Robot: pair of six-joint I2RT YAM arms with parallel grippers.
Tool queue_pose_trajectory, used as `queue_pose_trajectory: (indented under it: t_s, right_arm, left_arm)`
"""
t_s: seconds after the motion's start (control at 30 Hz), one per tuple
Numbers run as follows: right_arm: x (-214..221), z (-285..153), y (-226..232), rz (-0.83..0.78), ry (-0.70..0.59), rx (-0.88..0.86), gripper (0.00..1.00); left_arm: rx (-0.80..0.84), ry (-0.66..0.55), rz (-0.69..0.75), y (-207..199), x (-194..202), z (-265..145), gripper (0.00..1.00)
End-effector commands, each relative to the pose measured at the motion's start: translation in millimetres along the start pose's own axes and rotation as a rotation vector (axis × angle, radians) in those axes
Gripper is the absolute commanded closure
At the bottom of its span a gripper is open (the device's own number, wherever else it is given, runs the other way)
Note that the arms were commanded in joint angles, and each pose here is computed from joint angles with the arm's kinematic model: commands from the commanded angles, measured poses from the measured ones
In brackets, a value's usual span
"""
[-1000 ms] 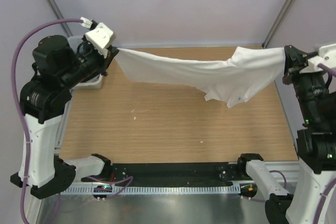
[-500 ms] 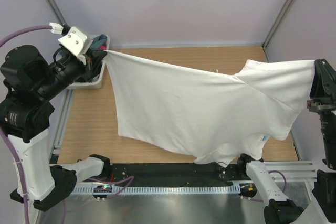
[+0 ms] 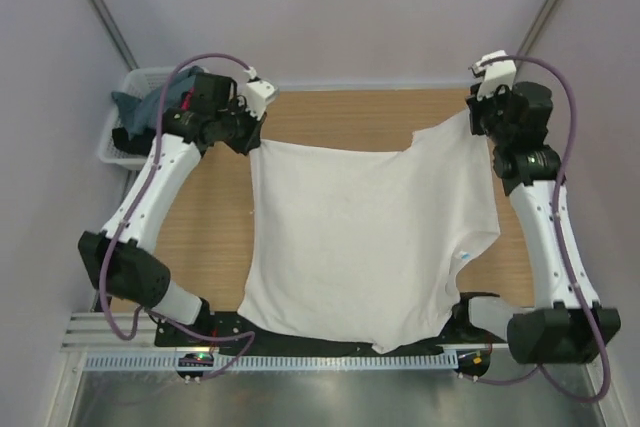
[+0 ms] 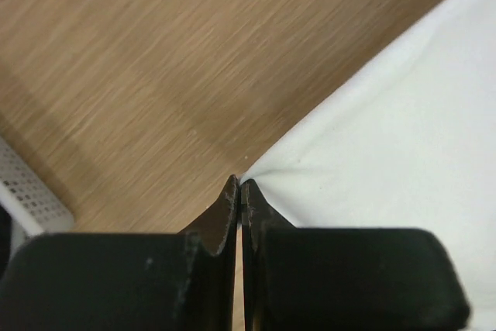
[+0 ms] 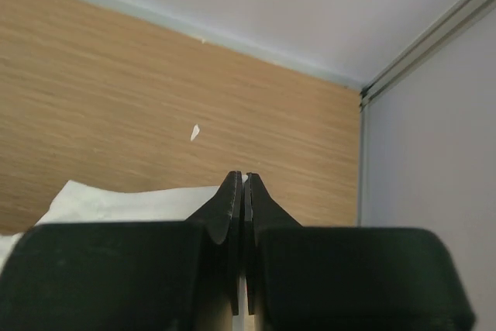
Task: Fold and stack the t-shirts
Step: Flatten the tshirt out, then fold the tshirt
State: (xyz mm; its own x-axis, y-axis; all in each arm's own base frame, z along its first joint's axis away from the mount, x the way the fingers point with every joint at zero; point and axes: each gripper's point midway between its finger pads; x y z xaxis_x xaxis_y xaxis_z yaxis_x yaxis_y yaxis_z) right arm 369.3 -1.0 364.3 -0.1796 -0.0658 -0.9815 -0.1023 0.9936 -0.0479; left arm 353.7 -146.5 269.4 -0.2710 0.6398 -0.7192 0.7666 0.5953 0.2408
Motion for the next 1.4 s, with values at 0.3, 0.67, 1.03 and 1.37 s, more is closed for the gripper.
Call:
queue_pose_trajectory:
  t_s: [0.3, 0.67, 1.03, 1.37]
  right_arm:
    - [19.4, 225.7, -20.9, -0.062, 0.012, -0.015, 0.99]
    - [127.1, 319.4, -25.8, -0.071, 0.160, 0.016, 0.99]
    - [120.0, 291.3, -29.3, -0.067, 0.174, 0.027, 0.99]
    - [132.0, 224.2, -39.4, -0.055, 0.219, 0.032, 0.99]
  left_arm:
    - [-0.122, 0.054, 0.003, 110.4, 18.9, 155.8, 1.00]
    - [-0.152, 0.139, -0.048, 144.6, 65.3, 238.9, 1.00]
    - [-0.187, 0.104, -0.074, 149.1, 46.5, 216.6, 1.00]
    - [-0.159, 0.118, -0.077, 124.5, 48.7, 178.2, 1.00]
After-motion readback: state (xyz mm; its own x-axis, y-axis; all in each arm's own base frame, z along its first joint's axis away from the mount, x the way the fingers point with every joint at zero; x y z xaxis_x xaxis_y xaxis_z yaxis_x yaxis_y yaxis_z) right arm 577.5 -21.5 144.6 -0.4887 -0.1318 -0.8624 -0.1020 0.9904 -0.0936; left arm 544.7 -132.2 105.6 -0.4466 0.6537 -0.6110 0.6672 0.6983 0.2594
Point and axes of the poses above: each gripper's point midway between its finger pads, its own z axis out along the fingers, its own y axis along the line the jaws close on, x = y × z, and after that the axes turned 14 degrees about z, right-handed
